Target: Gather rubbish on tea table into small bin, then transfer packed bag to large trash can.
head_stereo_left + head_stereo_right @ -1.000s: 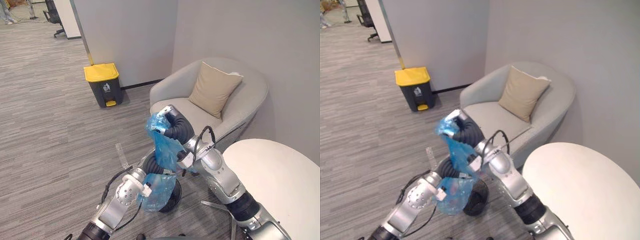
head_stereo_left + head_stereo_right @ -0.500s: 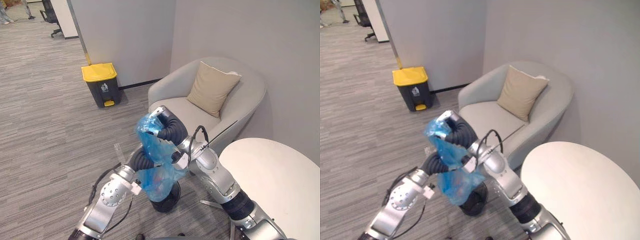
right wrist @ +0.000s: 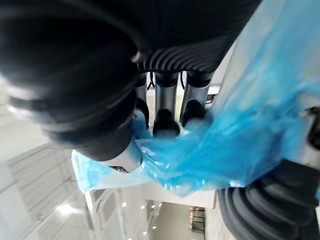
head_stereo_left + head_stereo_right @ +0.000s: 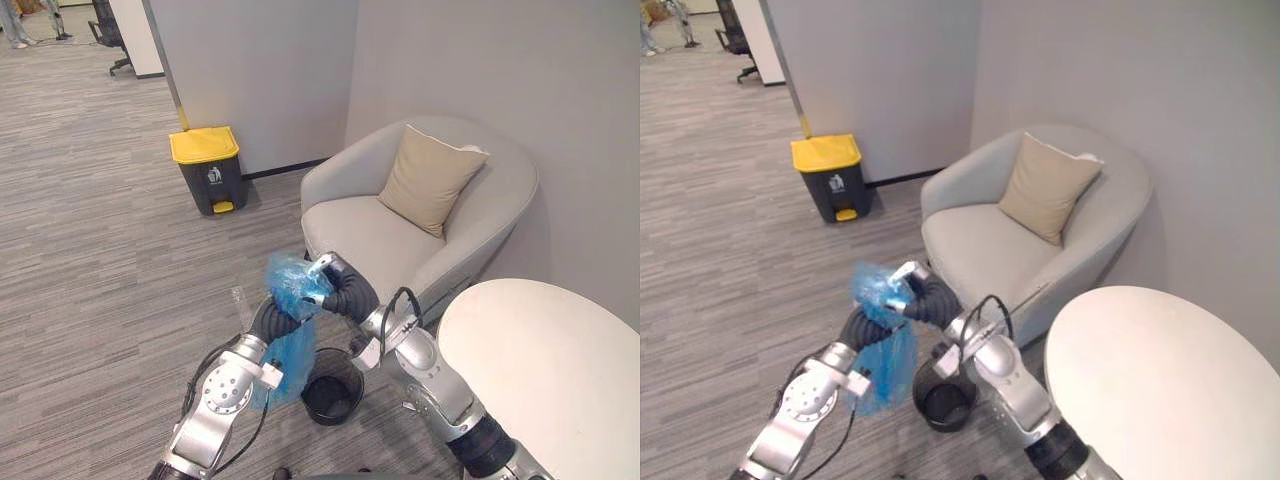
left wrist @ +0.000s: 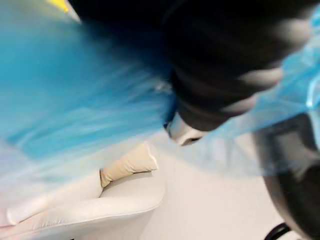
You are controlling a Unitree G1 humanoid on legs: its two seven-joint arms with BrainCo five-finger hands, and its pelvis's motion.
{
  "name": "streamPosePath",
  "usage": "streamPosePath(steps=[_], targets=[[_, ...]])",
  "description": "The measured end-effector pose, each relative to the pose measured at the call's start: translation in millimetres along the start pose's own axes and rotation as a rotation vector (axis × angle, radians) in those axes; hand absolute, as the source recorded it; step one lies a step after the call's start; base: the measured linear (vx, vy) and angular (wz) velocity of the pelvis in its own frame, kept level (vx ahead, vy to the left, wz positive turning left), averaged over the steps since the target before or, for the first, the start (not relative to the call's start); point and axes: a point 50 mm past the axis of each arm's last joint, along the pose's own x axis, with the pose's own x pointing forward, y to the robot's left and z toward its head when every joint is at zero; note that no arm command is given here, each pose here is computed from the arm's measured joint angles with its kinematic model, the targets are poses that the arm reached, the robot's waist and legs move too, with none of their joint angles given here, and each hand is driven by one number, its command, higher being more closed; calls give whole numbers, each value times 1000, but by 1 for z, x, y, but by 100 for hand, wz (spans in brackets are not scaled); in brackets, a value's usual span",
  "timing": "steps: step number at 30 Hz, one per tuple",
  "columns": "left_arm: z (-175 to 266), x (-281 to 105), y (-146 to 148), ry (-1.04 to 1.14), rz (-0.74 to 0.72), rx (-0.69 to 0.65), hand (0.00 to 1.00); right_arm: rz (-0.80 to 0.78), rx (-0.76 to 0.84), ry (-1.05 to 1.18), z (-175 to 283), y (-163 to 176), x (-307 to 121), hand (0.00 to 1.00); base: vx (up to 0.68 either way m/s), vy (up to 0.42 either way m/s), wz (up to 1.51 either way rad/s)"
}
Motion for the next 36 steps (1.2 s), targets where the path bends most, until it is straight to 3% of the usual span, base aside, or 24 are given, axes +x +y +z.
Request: streamPosePath(steps=[10, 18, 20, 25, 30, 36], targets=[[-11, -6, -10, 55, 25, -57, 100, -63, -153, 16, -1, -6, -5, 0, 0, 0, 0], [-34, -14, -17, 166, 67, -125, 100, -344, -490, 17, 12, -42, -41, 0, 0, 0, 1], [-67, -22, -22, 324, 96, -149, 100, -452, -526, 113, 0, -51, -64, 0, 0, 0, 4], [-90, -34, -25, 471, 136, -149, 100, -600, -496, 295, -27, -66, -104, 0, 0, 0, 5], [-115, -53, 1, 591, 285, -186, 100, -856, -223, 625, -93, -78, -164, 0, -10, 5, 5], [-146, -85, 7, 784, 357, -213, 100, -909, 2, 911, -142, -57, -211, 0, 9, 4, -1]])
